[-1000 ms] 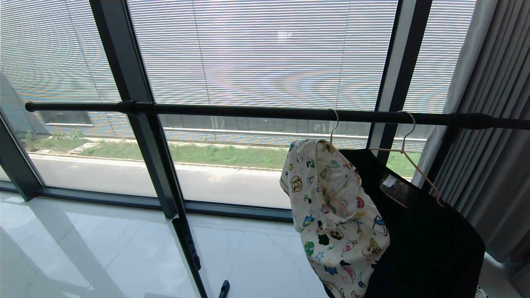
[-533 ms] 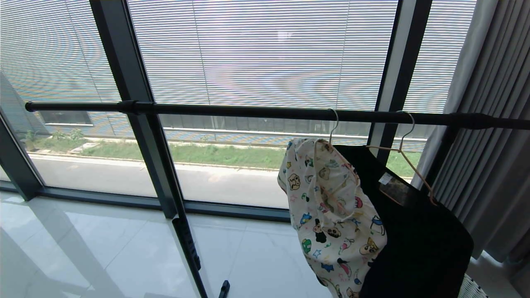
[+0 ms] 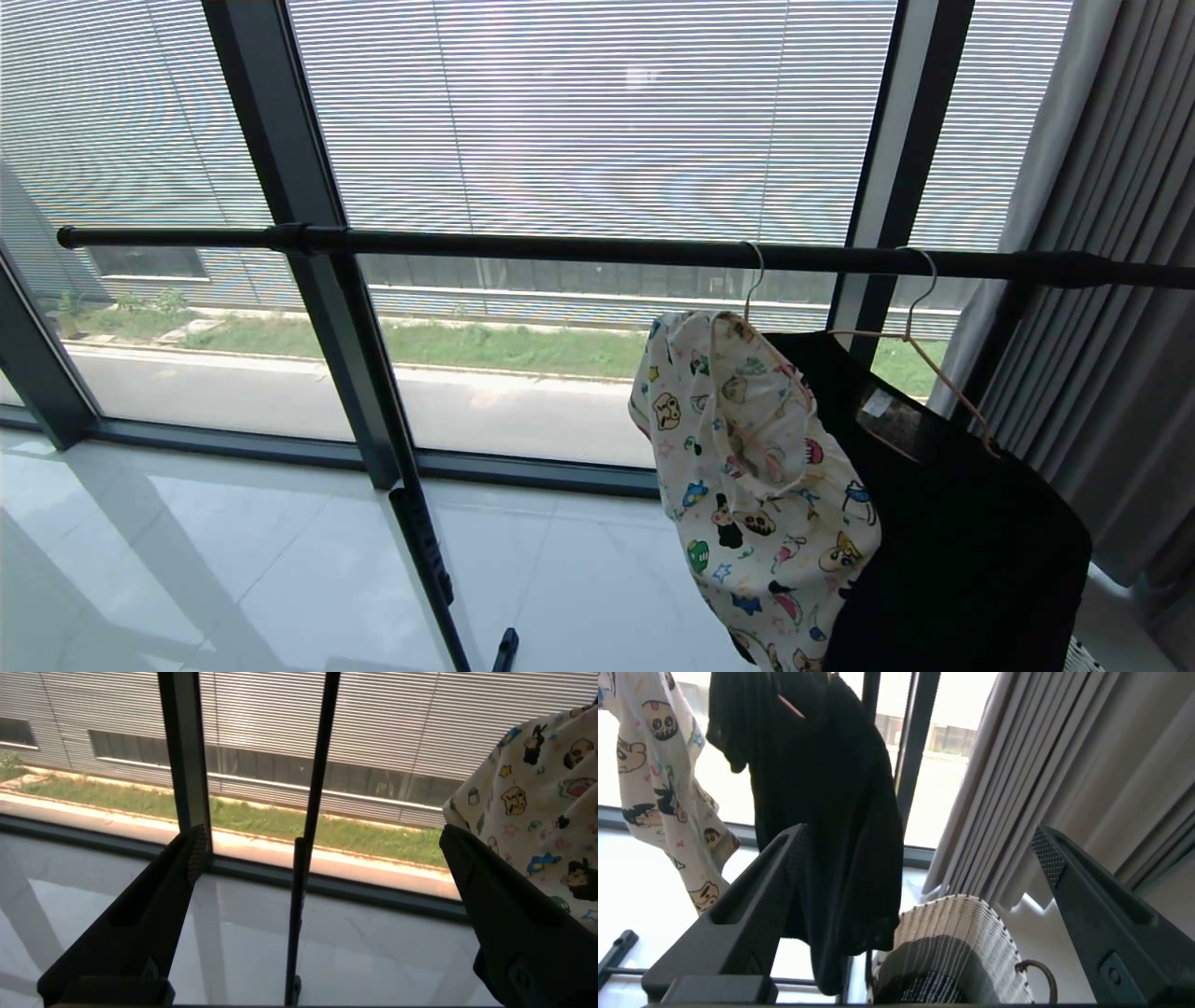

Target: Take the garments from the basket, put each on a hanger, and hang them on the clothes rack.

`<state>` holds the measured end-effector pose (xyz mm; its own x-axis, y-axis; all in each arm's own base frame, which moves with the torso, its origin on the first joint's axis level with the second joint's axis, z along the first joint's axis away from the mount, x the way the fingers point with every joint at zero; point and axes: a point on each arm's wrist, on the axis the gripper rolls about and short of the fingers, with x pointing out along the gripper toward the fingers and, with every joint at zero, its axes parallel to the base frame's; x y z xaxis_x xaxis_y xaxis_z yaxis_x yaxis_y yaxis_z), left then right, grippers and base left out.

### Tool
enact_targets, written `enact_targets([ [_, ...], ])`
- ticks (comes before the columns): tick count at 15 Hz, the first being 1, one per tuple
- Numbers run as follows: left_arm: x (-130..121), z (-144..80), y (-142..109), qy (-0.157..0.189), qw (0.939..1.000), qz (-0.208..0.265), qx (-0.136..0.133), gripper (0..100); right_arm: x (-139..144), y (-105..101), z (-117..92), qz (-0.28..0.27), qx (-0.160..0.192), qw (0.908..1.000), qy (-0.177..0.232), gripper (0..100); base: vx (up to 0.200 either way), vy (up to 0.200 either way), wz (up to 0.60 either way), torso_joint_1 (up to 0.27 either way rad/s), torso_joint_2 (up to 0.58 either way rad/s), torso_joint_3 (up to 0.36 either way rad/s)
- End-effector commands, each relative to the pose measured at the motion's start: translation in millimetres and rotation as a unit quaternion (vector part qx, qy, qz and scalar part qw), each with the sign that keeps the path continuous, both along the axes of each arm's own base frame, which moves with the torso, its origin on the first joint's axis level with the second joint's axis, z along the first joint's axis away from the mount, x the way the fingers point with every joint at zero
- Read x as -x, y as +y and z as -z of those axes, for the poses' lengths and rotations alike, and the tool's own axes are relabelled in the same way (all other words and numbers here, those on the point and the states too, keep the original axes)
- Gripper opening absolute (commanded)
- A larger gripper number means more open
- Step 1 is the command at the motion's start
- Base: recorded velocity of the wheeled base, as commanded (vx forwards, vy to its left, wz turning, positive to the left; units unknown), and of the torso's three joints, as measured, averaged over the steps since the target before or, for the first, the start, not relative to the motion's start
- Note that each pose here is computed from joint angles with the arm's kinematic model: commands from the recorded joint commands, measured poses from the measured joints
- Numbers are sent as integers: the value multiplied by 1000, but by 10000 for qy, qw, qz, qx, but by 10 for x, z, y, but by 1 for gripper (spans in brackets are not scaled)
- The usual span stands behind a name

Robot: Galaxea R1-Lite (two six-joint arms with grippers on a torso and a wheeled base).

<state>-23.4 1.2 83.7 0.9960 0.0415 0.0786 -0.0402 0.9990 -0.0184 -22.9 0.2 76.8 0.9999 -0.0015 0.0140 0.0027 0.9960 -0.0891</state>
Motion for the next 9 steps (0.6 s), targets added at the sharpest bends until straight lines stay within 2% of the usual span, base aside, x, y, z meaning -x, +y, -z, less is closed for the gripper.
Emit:
enact_targets([
  [1,-1,-1,0,2,10000,1,3,100,-1,0,-1,0,-1,10000,1,100,-200,0,0,17,2,-2],
  [8,-1,-1,1,2,10000,-15,4,100,-1,0,-1,-7,15,10000,1,100,-200,0,0,-2,2,2],
  [9,-1,-1,1,2,10000,-15,4,100,-1,0,-1,-7,15,10000,1,100,0,0,0,0,0,0],
])
